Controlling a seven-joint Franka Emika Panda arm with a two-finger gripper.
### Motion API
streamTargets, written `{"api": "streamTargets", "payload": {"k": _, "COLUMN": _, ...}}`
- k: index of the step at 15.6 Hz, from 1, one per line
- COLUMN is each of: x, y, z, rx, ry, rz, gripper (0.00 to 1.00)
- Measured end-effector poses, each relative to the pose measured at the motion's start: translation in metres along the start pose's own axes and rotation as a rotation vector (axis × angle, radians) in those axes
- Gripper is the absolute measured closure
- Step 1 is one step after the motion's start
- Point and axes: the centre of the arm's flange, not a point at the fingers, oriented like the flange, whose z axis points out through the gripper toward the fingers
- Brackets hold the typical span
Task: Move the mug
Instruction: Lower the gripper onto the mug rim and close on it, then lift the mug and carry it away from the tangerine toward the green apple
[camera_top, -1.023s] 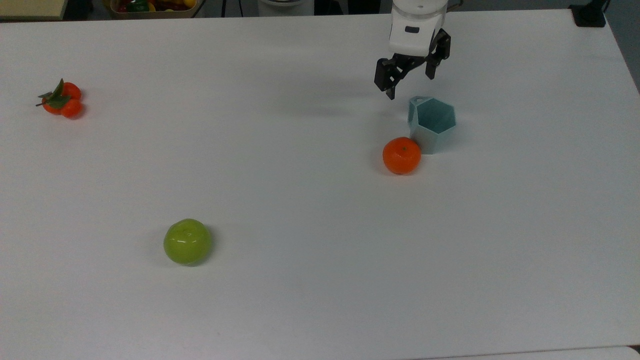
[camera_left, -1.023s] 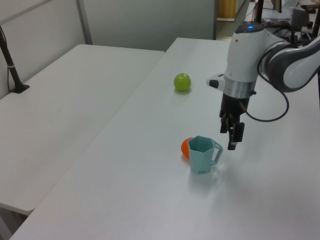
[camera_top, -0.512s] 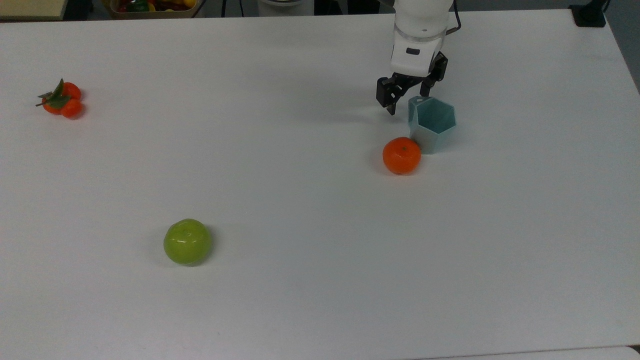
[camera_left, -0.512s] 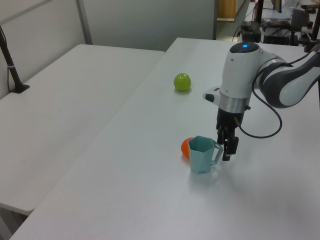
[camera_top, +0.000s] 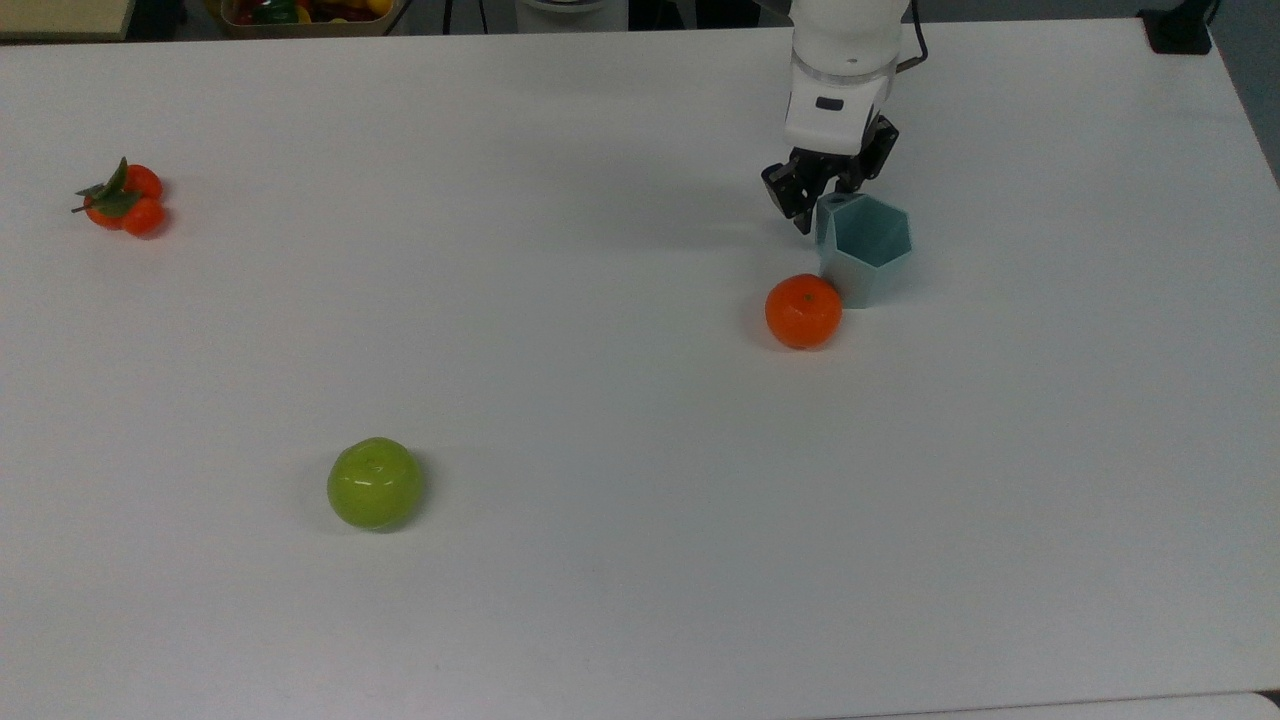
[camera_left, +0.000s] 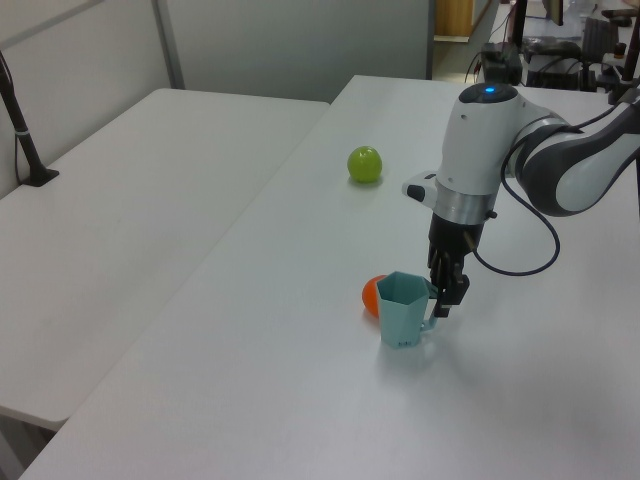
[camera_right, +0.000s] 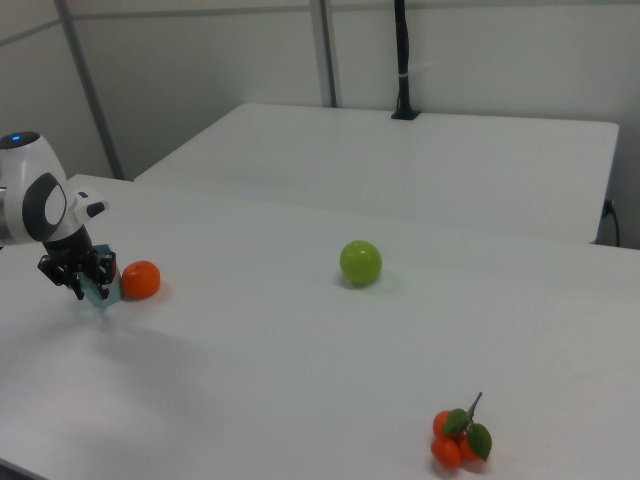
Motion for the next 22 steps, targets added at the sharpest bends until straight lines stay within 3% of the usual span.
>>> {"api": "streamTargets", "payload": {"k": 6, "x": 0.002, "y": 0.0, "z": 0.004, "rx": 0.004, "ry": -0.003, "rz": 0.0, "gripper": 0.6}}
{"api": "streamTargets", "payload": {"k": 8, "x": 0.002, "y": 0.0, "z": 0.003, "rx": 0.004, "ry": 0.002, "rz": -0.001, "gripper": 0.77}}
{"api": "streamTargets", "payload": {"k": 17, "x": 0.004, "y": -0.004, "z": 0.001, "rx": 0.007, "ry": 0.007, "rz": -0.006, "gripper": 0.77}}
{"api": "streamTargets", "payload": {"k": 22, "x": 0.011, "y": -0.011, "z": -0.023, "rx": -0.003, "ry": 0.052, "rz": -0.002, "gripper": 0.77}}
